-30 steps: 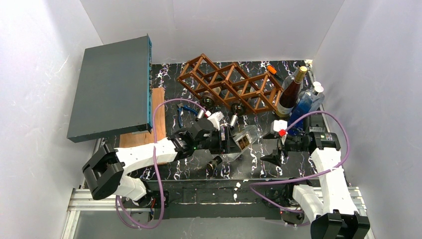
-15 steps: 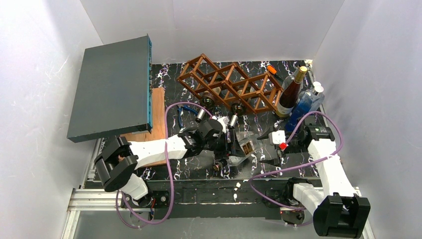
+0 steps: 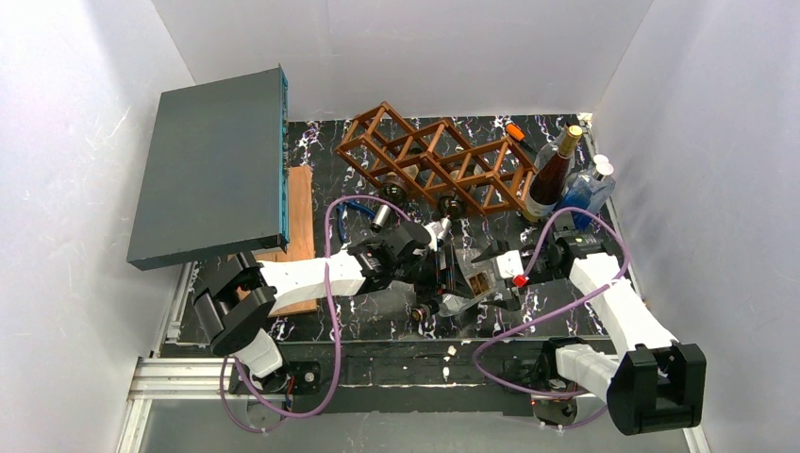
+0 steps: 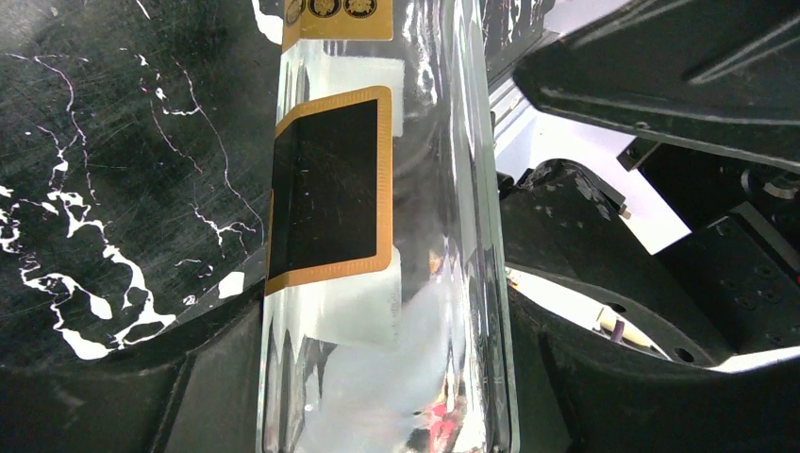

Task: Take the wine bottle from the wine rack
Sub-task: Pick up the wine bottle from the wine rack.

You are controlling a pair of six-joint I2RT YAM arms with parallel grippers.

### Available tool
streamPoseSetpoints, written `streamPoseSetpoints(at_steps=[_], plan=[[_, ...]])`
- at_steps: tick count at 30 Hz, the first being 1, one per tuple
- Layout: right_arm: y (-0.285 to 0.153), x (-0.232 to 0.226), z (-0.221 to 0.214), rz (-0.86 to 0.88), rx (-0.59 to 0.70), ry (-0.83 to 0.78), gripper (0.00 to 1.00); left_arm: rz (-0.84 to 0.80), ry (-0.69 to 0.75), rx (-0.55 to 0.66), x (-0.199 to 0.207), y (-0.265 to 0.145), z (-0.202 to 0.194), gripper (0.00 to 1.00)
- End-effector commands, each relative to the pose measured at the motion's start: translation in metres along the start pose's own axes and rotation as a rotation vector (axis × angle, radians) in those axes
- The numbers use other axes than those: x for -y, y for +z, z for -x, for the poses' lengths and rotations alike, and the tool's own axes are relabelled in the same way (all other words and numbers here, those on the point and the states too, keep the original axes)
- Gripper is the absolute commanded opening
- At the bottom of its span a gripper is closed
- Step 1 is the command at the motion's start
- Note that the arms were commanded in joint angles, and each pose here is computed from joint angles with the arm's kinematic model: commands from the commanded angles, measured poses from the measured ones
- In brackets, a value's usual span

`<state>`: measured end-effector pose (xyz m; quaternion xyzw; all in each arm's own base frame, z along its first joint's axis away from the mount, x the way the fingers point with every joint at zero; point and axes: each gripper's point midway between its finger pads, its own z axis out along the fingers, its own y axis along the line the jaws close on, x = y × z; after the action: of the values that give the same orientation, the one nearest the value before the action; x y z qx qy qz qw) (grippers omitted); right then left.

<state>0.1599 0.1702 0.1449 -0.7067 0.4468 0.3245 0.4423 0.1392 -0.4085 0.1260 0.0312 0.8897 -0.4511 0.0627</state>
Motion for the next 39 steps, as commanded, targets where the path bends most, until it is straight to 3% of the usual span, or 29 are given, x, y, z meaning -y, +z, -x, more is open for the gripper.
streamPoseSetpoints(at_steps=[1, 10, 15, 19, 22, 25, 28, 32, 39], plan=[[0.009, 0.005, -0.011, 0.022, -0.046, -0.033, 1.00, -0.212, 0.075, 0.019, 0.071, -0.019, 0.012, 0.00], [0.027, 0.004, -0.030, 0.058, -0.136, -0.029, 1.00, -0.214, 0.069, -0.003, 0.071, -0.017, 0.009, 0.00], [0.032, 0.001, -0.034, 0.073, -0.158, -0.041, 0.87, -0.210, 0.063, -0.011, 0.069, -0.015, 0.008, 0.00], [0.035, -0.003, -0.036, 0.092, -0.157, -0.045, 0.77, -0.211, 0.060, -0.017, 0.070, -0.014, 0.008, 0.07], [0.037, -0.005, -0.037, 0.108, -0.155, -0.046, 0.68, -0.215, 0.061, -0.022, 0.071, -0.014, 0.007, 0.15], [0.038, -0.005, -0.032, 0.120, -0.137, -0.034, 0.52, -0.217, 0.062, -0.022, 0.071, -0.016, 0.007, 0.25], [0.038, -0.007, -0.027, 0.134, -0.118, -0.015, 0.38, -0.221, 0.064, -0.018, 0.071, -0.019, 0.006, 0.42], [0.039, -0.008, -0.022, 0.139, -0.096, -0.004, 0.30, -0.230, 0.072, -0.001, 0.071, -0.029, 0.007, 0.63], [0.041, -0.009, -0.017, 0.138, -0.060, 0.031, 0.22, -0.255, 0.089, 0.035, 0.069, -0.047, 0.009, 0.84]])
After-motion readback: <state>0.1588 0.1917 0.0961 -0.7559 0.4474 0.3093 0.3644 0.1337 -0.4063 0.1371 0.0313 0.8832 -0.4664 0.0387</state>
